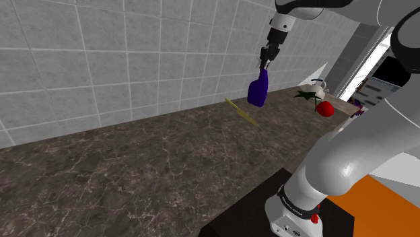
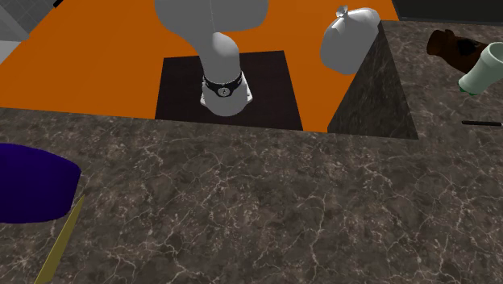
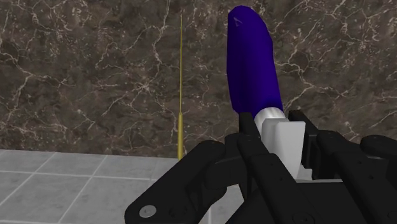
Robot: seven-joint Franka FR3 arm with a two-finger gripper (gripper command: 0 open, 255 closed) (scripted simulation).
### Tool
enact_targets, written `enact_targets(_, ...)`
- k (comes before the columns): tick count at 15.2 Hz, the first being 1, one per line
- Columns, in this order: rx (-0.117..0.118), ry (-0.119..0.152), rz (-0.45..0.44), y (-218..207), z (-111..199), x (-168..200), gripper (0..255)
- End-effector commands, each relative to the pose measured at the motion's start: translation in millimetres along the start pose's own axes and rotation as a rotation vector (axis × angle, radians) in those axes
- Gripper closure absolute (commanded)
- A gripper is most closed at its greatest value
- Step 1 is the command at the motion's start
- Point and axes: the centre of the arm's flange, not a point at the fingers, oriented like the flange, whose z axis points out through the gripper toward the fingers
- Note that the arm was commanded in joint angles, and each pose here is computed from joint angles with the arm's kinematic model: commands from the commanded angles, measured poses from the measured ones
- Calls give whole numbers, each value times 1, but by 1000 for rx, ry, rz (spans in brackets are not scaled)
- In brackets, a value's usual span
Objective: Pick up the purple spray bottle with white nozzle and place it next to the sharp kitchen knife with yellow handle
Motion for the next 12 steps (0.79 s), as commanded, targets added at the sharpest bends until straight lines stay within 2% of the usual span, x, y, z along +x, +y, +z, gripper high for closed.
enact_targets(1,0,1,0,0,11,0,255)
enact_targets(12,0,1,0,0,69,-2,255)
